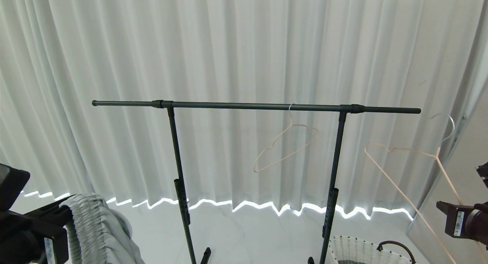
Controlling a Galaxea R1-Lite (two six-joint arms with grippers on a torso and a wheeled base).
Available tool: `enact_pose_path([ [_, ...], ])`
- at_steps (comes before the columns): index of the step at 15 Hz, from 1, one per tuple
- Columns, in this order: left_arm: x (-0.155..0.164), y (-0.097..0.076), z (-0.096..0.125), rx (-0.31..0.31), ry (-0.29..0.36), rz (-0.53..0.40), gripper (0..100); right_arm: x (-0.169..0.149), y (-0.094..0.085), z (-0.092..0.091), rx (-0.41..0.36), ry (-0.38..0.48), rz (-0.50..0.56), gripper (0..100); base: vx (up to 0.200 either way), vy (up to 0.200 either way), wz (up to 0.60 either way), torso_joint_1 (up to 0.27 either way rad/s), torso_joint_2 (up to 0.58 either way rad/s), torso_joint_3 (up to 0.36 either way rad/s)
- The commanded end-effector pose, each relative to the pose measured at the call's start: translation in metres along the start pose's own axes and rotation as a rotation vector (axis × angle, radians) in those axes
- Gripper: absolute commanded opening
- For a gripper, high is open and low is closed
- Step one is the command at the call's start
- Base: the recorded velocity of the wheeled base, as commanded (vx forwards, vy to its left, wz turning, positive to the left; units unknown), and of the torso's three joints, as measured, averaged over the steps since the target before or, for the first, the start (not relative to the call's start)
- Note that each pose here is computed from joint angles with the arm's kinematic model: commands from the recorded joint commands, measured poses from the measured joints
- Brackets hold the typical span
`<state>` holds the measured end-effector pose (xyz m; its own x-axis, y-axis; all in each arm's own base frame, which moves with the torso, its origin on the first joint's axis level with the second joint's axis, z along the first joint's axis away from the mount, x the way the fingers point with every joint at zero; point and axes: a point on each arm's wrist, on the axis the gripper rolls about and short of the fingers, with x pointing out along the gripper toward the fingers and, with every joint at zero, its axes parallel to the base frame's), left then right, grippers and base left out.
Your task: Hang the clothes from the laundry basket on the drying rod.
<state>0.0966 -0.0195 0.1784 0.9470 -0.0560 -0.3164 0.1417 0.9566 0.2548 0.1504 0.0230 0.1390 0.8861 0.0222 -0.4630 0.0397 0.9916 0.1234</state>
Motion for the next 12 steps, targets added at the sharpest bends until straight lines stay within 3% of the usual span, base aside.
enact_pose_path([
  [1,0.000,0.000,0.000,0.000,0.002,0.000,0,0.001,0.000,0.000,-0.001,0.004,0.000,0,0.000,0.200,0.00,0.012,0.00,0.002],
  [8,0.003,-0.001,-0.001,0.003,0.017,-0.006,0,0.001,0.002,0.002,-0.003,0.000,0.013,0,0.000,0.200,0.00,0.005,0.00,0.004],
  [10,0.004,-0.001,-0.002,0.003,0.021,-0.011,0,0.001,0.006,0.004,-0.012,-0.003,0.041,0,0.000,0.000,0.00,0.000,0.00,0.000],
  [12,0.007,-0.003,-0.004,0.010,0.041,-0.025,0,0.002,0.020,0.010,-0.040,-0.003,0.145,0,0.000,0.000,0.00,0.000,0.00,0.000],
])
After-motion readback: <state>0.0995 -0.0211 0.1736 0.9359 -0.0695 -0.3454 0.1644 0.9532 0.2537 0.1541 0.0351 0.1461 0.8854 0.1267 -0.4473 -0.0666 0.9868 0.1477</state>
